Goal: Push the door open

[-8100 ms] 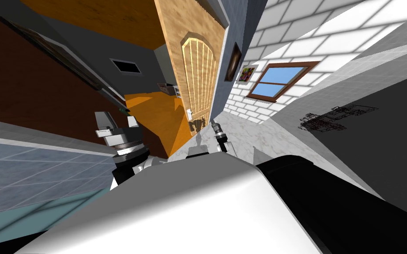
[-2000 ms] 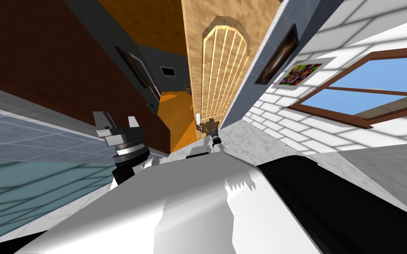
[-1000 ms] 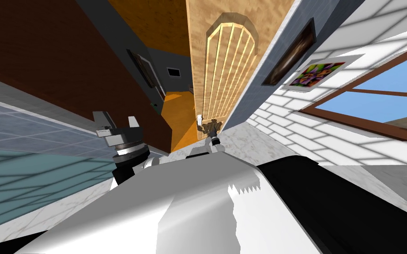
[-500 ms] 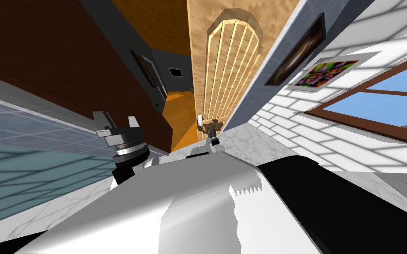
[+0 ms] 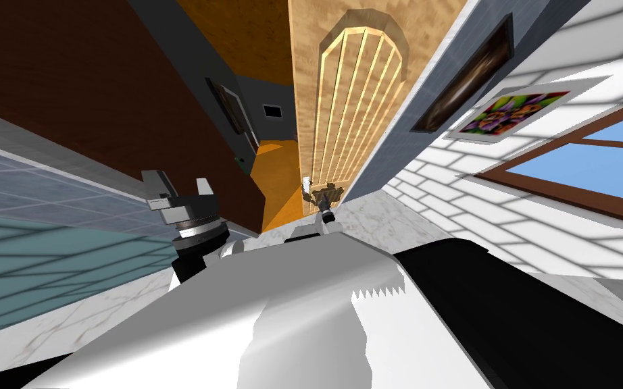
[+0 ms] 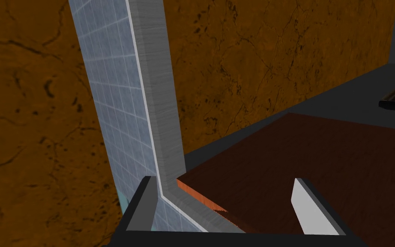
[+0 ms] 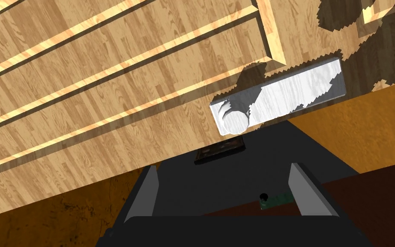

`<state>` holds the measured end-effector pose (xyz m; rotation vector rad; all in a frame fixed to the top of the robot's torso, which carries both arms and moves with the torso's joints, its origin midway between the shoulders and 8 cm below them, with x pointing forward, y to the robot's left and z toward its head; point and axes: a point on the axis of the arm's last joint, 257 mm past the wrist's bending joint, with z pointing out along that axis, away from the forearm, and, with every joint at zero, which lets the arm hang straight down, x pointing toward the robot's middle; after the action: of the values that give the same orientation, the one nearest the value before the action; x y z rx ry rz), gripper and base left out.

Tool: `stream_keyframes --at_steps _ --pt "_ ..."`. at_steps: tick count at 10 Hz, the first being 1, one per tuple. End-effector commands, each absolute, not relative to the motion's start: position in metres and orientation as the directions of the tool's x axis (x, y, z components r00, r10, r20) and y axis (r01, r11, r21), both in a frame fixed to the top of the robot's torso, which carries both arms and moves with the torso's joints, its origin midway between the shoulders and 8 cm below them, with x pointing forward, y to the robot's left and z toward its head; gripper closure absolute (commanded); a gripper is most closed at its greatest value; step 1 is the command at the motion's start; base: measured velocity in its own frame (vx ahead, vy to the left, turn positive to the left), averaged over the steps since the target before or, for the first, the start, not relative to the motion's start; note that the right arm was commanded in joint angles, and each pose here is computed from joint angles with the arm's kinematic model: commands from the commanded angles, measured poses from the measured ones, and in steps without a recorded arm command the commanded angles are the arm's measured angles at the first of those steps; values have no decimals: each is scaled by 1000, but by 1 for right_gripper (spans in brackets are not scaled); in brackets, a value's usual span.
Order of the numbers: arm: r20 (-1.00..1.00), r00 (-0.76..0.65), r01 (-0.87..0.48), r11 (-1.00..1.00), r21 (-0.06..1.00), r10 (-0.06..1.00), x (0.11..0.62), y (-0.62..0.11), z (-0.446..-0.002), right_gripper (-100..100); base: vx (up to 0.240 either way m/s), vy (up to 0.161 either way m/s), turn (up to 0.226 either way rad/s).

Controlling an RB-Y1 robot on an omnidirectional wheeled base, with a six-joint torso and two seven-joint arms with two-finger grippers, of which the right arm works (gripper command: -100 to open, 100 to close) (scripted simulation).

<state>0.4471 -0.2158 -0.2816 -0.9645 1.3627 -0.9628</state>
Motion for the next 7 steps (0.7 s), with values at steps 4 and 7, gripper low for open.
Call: stream_keyframes --at_steps 4,7 --pt "-236 18 -10 235 -972 -972 447 -204 -285 -100 23 -36 53" --pt "-170 43 -9 169 -986 -985 447 -194 -288 -100 32 -36 61"
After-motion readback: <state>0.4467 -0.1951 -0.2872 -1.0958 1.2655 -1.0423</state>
